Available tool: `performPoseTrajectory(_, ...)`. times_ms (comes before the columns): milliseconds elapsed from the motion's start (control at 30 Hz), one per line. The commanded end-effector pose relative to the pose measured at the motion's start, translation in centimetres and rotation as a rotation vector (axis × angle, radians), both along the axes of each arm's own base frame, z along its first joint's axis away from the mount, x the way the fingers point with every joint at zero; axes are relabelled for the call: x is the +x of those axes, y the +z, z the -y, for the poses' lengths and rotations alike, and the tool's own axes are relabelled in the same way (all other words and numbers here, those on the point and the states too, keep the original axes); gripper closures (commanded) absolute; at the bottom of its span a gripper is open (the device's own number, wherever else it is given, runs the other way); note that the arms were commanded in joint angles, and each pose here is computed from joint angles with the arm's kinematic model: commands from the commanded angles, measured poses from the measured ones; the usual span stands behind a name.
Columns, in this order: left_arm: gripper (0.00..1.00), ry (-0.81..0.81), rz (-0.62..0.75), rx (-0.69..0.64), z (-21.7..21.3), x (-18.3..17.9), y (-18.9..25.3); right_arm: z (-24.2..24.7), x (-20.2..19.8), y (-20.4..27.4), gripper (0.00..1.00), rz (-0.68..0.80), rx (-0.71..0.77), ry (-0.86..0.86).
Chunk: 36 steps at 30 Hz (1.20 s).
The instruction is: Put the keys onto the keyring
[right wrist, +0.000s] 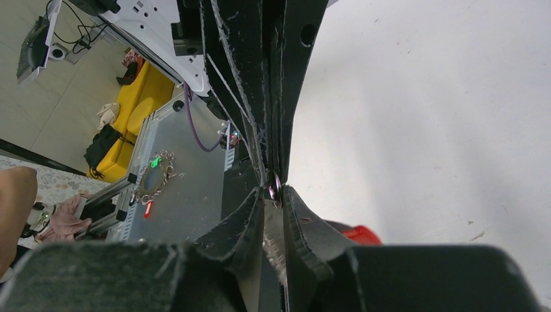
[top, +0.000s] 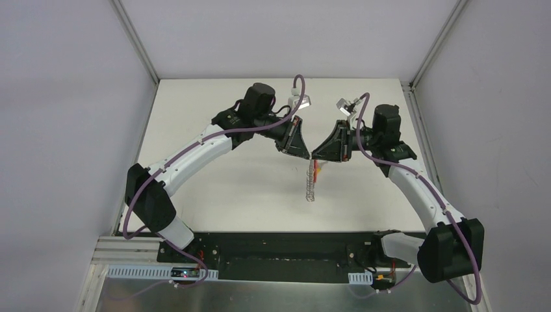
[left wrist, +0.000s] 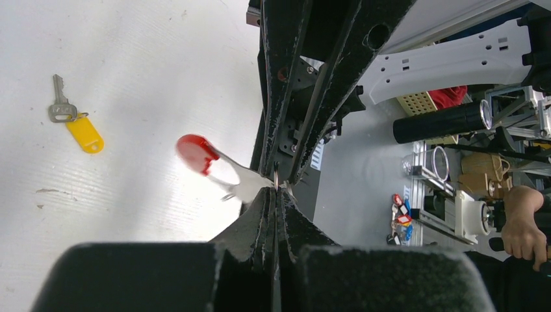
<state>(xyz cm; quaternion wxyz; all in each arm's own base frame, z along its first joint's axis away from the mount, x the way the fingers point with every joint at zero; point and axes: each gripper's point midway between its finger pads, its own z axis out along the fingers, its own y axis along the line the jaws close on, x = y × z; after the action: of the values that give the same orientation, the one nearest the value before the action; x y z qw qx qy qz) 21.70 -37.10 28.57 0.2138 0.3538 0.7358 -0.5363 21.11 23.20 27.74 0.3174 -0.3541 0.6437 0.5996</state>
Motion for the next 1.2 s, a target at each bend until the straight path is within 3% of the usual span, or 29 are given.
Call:
performPoseTrajectory(0, 1.00, -0.019, 0.024, -0.047, 0.4, 0.0, 1.2, -0.2, -0.9, 0.7, 0.81, 0.063, 0.027, 0.039)
performPoseTrajectory(167, 1.00, -0.019, 0.024, -0.048, 0.3, 0.0, 1.2, -0.2, -0.7, 0.6, 0.85, 0.060, 0.026, 0.037)
performPoseTrajectory(333, 1.00, -0.017, 0.036, -0.048, 0.3, 0.1, 1.0, -0.3, -0.5, 1.0, 1.00, 0.063, 0.026, 0.027)
performPoseTrajectory(433, 1.00, -0.008, 0.067, -0.033, -0.1, 0.5, 0.6, -0.3, -0.2, 1.5, 1.00, 0.083, 0.015, 0.009)
performPoseTrajectory(567, 0.84, -0.003, 0.177, 0.011, -1.2, 1.1, 0.6, -0.2, 0.1, 1.1, 1.00, 0.136, -0.086, -0.016)
performPoseTrajectory(700, 0.74, -0.016, 0.343, 0.086, -2.8, 1.7, 1.4, -0.5, -0.4, 0.4, 1.00, 0.174, -0.210, -0.002)
performPoseTrajectory(867, 0.66, -0.066, 0.456, 0.085, -3.4, 1.5, 1.9, -0.9, -0.6, 0.2, 1.00, 0.231, -0.277, 0.021)
performPoseTrajectory(1167, 0.61, -0.170, 0.472, 0.025, -2.9, 0.0, 1.1, -1.9, -1.6, -0.5, 1.00, 0.251, -0.308, 0.058)
